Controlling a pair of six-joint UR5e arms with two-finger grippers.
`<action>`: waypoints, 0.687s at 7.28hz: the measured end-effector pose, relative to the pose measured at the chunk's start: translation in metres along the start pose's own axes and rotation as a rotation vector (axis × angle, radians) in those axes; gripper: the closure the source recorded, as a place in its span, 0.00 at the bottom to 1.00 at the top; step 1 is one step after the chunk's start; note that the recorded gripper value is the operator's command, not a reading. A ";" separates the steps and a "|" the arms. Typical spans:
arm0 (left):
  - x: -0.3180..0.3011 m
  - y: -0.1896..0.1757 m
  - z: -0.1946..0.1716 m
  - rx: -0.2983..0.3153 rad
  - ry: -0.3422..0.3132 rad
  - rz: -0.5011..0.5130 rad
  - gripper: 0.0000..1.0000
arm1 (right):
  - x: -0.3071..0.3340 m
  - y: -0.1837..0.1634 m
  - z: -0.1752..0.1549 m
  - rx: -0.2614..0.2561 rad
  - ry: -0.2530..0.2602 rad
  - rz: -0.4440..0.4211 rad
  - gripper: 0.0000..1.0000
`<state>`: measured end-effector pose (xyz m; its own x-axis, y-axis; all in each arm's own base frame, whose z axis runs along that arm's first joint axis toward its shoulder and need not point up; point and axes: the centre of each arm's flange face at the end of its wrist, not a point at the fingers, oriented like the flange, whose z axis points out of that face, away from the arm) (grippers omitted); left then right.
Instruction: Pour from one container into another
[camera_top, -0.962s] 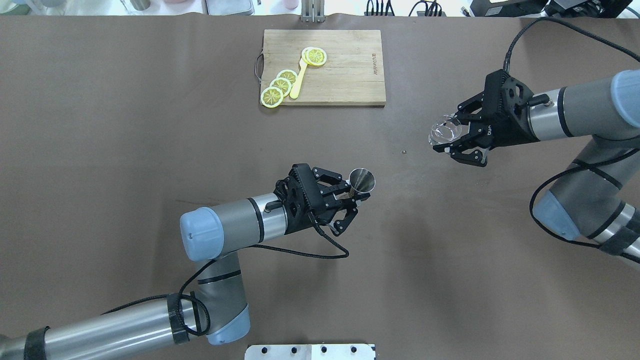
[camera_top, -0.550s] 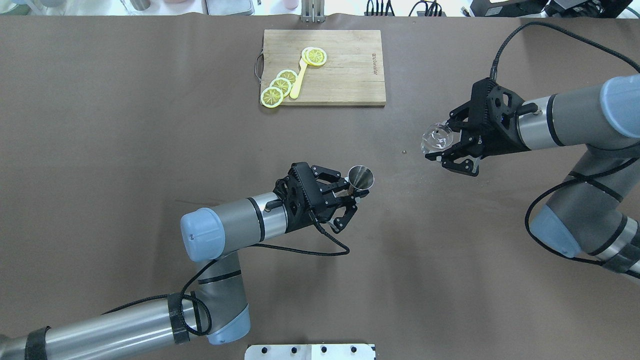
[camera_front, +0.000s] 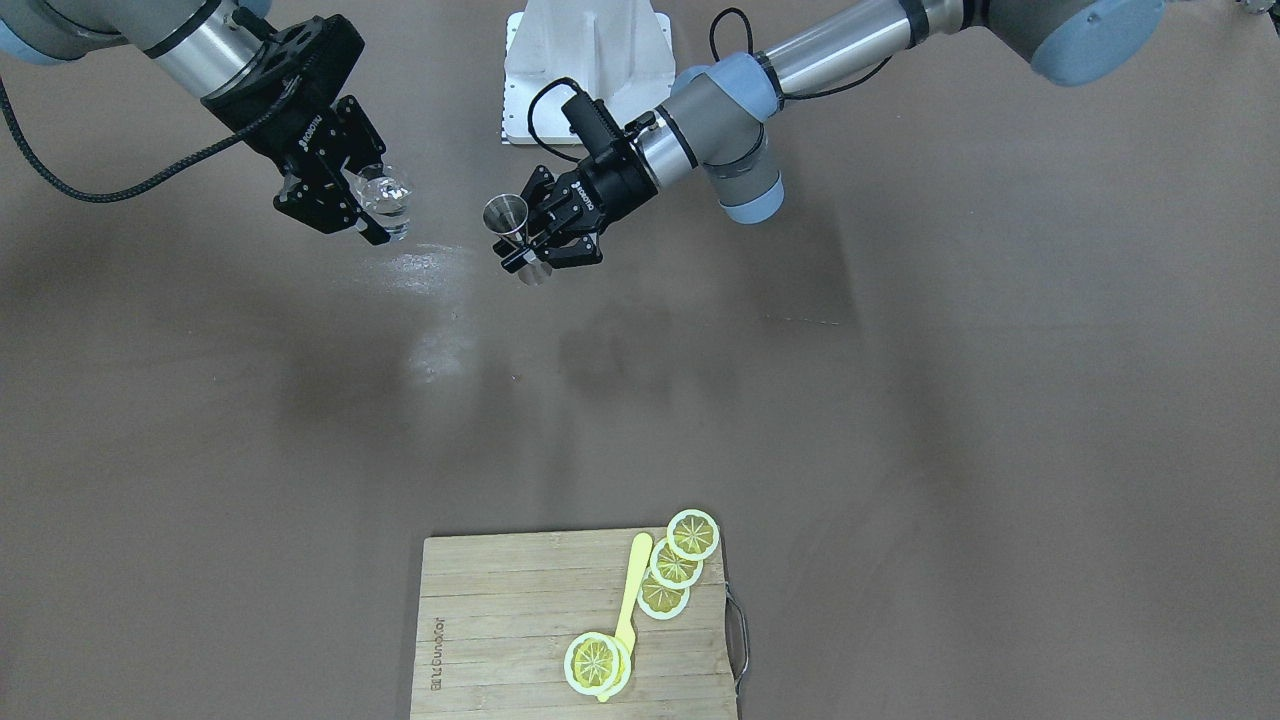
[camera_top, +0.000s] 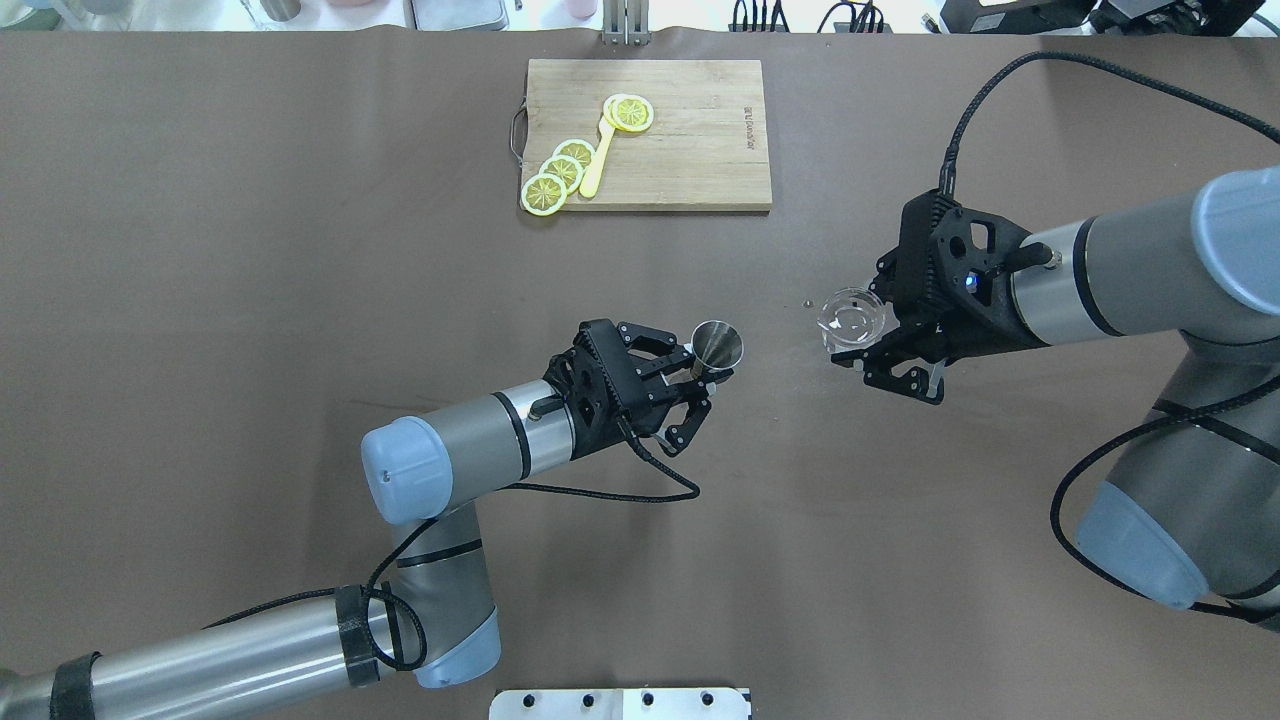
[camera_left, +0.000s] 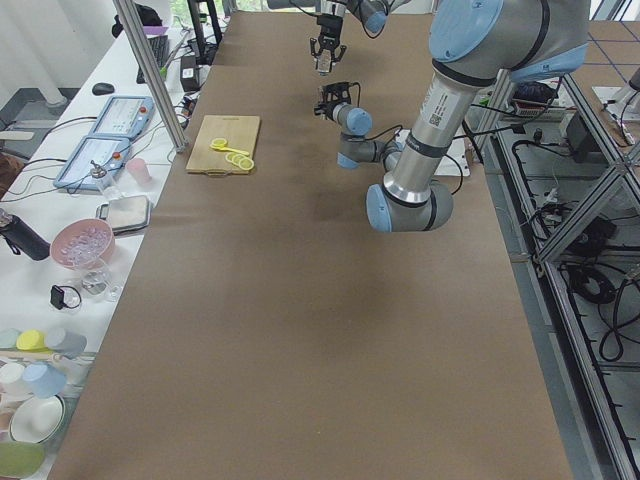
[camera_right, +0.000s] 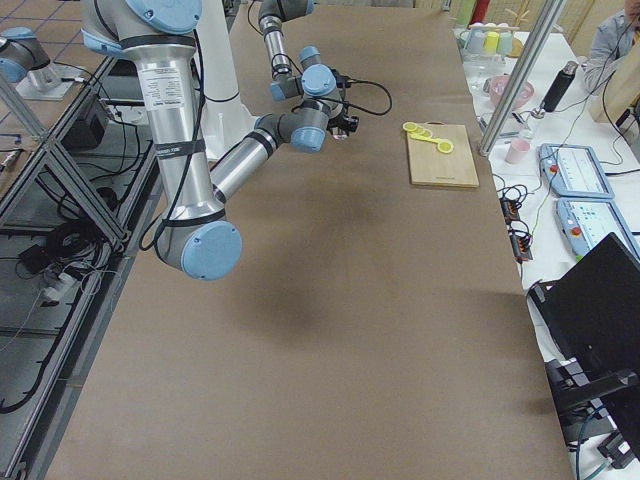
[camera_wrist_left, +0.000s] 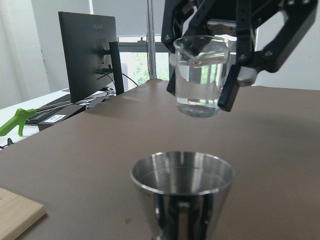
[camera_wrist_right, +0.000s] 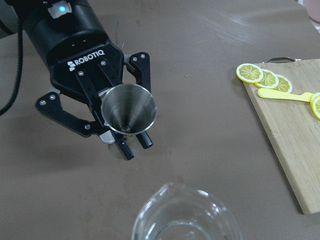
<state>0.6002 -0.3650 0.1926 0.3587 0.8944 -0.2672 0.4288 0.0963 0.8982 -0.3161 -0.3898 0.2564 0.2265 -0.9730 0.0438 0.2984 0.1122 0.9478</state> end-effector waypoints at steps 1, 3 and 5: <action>-0.001 0.000 0.000 0.001 -0.006 0.001 1.00 | -0.003 -0.003 0.001 -0.026 -0.007 0.005 1.00; -0.001 0.000 0.000 0.001 -0.010 0.002 1.00 | -0.005 -0.013 0.007 -0.059 -0.021 0.014 1.00; -0.001 0.000 0.001 0.000 -0.010 0.003 1.00 | -0.004 -0.024 0.011 -0.067 -0.027 0.016 1.00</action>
<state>0.6003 -0.3660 0.1924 0.3684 0.8900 -0.2685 0.4277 0.0942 0.8990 -0.3343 -0.3904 0.2368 0.2073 -0.9759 0.0681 0.3569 0.1403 0.9235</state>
